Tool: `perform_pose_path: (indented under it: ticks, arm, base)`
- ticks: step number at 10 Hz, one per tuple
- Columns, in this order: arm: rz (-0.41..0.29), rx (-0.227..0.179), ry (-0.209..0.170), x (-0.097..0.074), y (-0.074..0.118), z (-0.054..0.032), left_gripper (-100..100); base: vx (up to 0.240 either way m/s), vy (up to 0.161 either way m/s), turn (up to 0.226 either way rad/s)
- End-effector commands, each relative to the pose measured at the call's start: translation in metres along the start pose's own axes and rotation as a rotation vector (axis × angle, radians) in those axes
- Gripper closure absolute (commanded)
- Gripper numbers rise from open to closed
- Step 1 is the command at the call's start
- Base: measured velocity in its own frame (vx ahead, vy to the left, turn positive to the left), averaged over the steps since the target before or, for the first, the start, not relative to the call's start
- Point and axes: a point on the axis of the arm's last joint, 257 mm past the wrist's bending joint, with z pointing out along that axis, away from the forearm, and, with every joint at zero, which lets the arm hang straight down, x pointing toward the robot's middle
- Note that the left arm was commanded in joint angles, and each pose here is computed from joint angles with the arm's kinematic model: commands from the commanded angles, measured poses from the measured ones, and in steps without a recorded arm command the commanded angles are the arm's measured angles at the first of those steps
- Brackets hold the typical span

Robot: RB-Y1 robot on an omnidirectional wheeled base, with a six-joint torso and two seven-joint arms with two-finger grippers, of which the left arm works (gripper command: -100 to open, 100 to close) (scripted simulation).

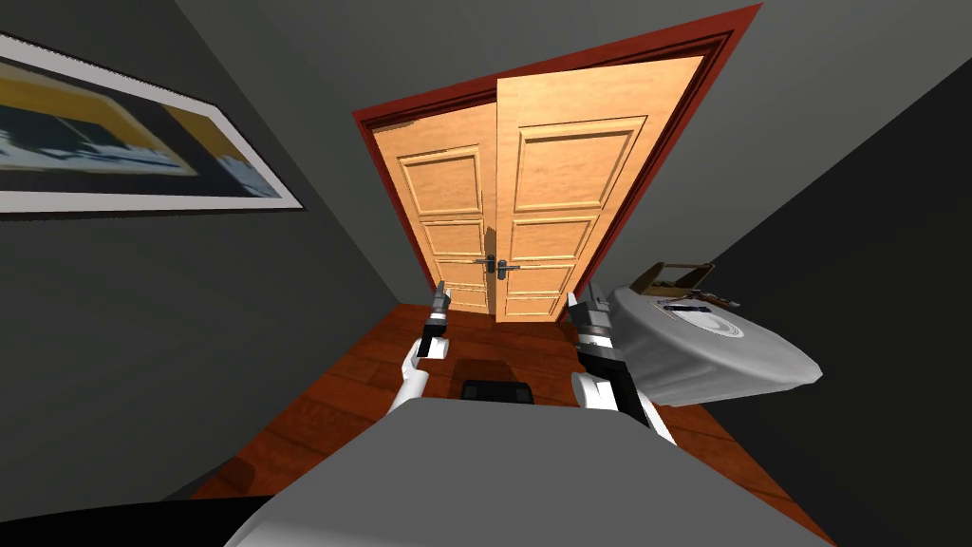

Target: Pull the door open

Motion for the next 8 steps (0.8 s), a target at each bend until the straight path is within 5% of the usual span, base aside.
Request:
perform_pose_path:
  ticks: [1, 8]
  arm:
    - [-0.002, -0.024, 0.001, 0.000, 0.013, -0.0002, -100]
    - [-0.014, -0.125, 0.010, -0.005, 0.066, 0.0139, -100]
  base:
    - [0.065, -0.010, -0.015]
    - [0.075, -0.016, -0.031]
